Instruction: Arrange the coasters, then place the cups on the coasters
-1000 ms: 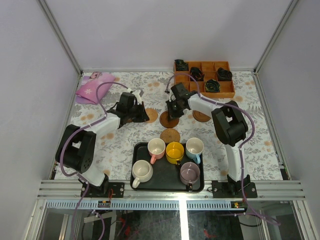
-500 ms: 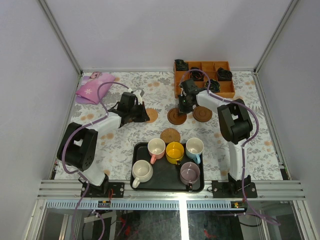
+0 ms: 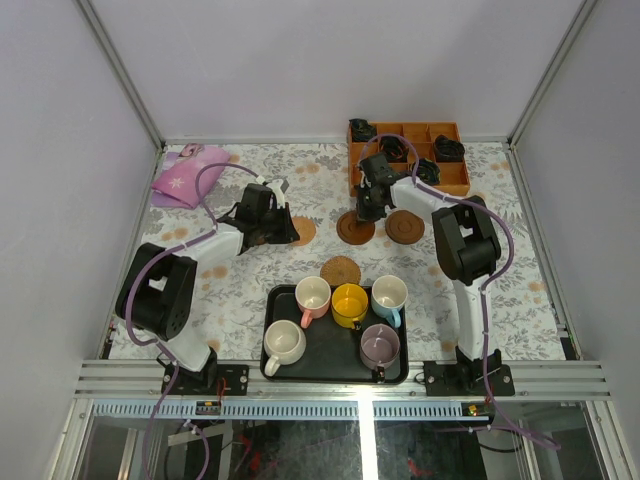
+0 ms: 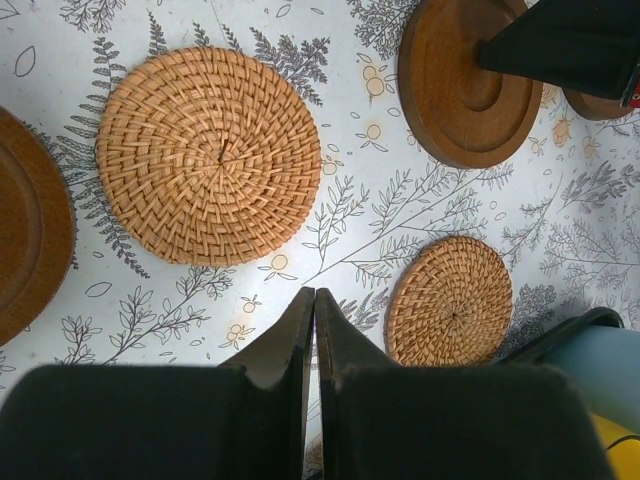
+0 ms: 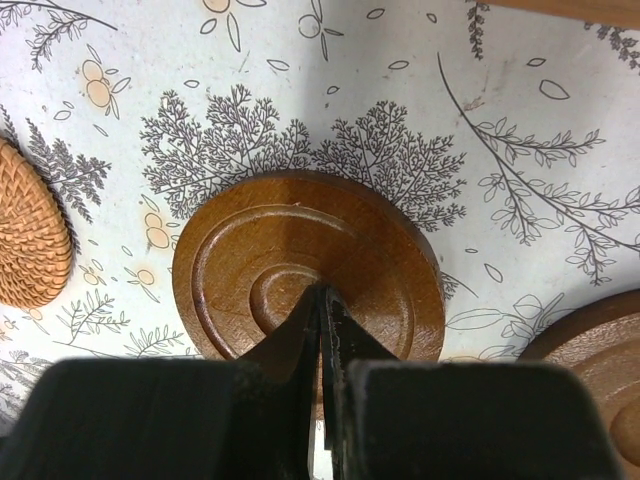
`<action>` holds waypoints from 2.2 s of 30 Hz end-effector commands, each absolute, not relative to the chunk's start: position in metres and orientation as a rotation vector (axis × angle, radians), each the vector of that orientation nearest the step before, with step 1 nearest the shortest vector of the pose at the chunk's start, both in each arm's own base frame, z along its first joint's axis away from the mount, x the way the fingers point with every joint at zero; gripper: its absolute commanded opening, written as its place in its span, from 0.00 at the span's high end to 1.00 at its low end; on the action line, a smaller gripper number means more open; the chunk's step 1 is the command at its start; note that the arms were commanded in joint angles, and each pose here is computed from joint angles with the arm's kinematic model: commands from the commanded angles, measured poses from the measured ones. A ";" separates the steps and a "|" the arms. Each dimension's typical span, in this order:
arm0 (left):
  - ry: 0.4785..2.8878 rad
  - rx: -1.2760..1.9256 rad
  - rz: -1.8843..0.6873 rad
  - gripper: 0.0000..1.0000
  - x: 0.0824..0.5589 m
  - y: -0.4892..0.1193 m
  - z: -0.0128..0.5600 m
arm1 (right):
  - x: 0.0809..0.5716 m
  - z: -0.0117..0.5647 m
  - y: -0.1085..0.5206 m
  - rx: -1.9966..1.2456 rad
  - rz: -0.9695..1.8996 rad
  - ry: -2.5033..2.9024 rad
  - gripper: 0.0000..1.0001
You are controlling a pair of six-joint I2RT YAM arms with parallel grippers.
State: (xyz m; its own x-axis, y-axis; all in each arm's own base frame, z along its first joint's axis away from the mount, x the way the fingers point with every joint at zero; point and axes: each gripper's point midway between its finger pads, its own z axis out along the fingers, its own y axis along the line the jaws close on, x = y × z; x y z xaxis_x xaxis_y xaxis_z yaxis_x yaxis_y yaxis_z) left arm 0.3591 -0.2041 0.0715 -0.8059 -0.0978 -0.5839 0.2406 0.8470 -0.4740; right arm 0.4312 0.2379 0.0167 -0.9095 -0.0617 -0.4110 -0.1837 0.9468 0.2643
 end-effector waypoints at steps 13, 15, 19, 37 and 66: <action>2.319 0.092 -0.698 0.99 0.396 -0.212 0.078 | 0.371 0.101 0.252 -0.364 0.613 2.601 1.00; 2.318 0.083 -0.705 0.99 0.398 -0.213 0.077 | 0.355 0.097 0.262 -0.417 0.636 2.617 1.00; 2.318 0.071 -0.715 0.99 0.398 -0.214 0.076 | 0.327 0.087 0.282 -0.532 0.678 2.648 1.00; 2.368 0.024 -0.732 0.99 0.395 -0.215 0.055 | 0.258 0.035 0.288 -0.810 0.752 2.898 1.00; 2.370 -0.171 -0.661 1.00 0.431 -0.178 0.038 | 0.360 0.006 0.343 -0.744 0.627 2.814 1.00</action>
